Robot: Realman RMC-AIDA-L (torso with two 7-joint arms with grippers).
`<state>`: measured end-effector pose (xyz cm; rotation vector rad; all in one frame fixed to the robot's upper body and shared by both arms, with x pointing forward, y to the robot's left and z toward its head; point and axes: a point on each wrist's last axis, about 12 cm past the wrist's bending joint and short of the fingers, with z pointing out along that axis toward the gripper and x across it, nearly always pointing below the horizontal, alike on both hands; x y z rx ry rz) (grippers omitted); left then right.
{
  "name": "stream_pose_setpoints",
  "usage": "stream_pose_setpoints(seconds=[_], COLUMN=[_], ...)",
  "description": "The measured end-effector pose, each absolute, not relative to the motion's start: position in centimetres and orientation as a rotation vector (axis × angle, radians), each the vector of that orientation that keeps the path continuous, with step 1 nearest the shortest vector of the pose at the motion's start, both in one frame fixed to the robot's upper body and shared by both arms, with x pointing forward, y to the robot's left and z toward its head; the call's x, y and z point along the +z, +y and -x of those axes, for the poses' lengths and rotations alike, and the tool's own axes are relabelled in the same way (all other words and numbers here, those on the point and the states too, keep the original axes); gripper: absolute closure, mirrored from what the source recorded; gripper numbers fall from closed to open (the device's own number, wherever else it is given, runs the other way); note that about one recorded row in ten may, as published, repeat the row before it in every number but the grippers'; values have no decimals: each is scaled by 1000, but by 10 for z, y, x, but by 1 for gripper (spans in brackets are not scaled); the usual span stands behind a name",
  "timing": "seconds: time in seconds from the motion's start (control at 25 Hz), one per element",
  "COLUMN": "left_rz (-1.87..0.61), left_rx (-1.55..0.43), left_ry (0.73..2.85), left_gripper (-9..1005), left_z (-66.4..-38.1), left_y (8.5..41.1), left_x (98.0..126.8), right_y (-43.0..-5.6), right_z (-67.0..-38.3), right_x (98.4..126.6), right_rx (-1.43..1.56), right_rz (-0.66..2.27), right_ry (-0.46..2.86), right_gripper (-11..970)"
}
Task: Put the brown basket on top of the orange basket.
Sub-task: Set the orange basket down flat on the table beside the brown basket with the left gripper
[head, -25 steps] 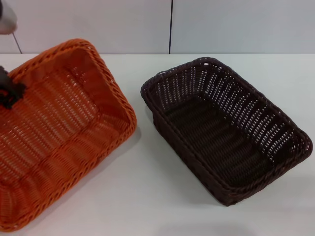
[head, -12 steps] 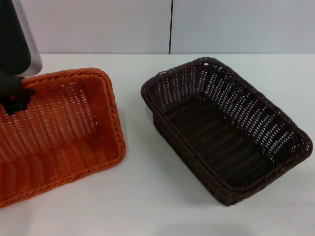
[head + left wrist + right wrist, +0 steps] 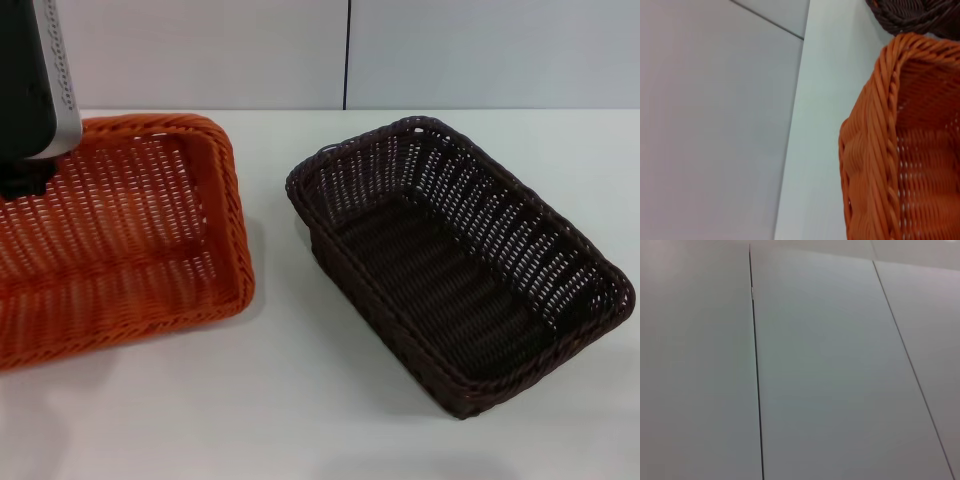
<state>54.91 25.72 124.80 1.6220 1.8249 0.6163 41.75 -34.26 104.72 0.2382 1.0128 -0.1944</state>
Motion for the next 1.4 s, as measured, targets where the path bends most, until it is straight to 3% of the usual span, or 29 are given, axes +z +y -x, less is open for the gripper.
stream_pose_setpoints(seconds=[0.56, 1.4], left_rz=[-1719, -1777], left_rx=[612, 483], left_ry=[1772, 1780], left_gripper=[851, 851], left_z=[-549, -561], left_y=[246, 197], left_x=[1243, 1243], right_y=[-345, -345], right_z=[-415, -416], right_x=[1046, 1041], right_rx=[-213, -211], right_rz=[-255, -256], right_ry=[1018, 1069], right_gripper=[200, 200])
